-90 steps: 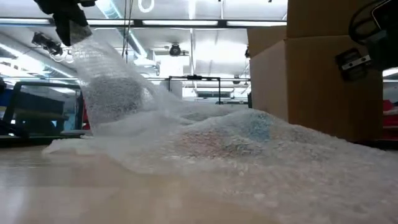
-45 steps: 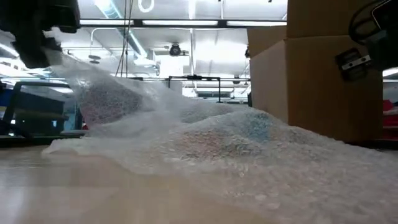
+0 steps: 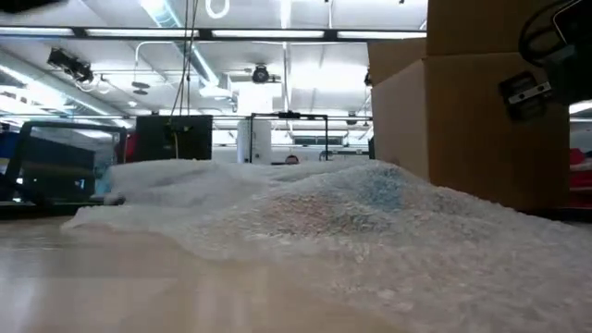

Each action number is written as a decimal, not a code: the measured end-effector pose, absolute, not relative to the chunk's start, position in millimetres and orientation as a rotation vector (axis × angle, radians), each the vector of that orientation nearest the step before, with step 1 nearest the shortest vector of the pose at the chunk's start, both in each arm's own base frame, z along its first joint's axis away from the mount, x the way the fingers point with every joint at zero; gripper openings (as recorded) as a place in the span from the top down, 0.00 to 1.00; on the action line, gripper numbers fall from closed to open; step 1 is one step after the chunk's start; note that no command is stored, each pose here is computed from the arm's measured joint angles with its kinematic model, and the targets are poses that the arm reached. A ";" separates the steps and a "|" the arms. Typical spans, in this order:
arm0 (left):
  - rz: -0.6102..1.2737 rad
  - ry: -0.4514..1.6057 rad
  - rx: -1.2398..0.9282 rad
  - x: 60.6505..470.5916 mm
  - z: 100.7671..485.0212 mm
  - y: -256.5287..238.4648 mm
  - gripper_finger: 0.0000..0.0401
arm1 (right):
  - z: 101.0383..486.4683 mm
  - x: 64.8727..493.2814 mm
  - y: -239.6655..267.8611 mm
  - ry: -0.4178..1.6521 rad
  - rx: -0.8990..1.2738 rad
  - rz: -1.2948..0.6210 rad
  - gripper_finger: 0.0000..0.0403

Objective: Wrap mug
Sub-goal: Prepare the transparent bubble wrap

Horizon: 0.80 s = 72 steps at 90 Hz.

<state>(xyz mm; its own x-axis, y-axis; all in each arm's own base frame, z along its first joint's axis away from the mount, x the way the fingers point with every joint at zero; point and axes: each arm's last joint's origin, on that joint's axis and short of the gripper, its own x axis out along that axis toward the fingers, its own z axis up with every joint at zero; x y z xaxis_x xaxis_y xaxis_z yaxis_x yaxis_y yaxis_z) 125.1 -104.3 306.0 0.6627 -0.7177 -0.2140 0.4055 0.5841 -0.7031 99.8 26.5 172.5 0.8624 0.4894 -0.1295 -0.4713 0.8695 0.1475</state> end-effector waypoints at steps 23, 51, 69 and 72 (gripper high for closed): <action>-0.512 0.104 -0.315 131.8 324.5 -100.3 0.69 | 173.3 100.1 26.0 0.109 -0.075 0.502 0.99; 0.007 0.241 -0.178 161.0 244.1 -101.4 0.69 | 174.2 100.2 26.0 0.095 -0.095 0.500 0.99; 0.148 0.395 -0.208 188.0 193.7 -105.6 0.69 | 189.4 101.3 26.1 -0.072 -0.130 0.489 0.99; 0.176 0.422 -0.220 193.6 186.8 -105.6 0.69 | 196.4 101.1 26.1 -0.146 -0.136 0.484 0.99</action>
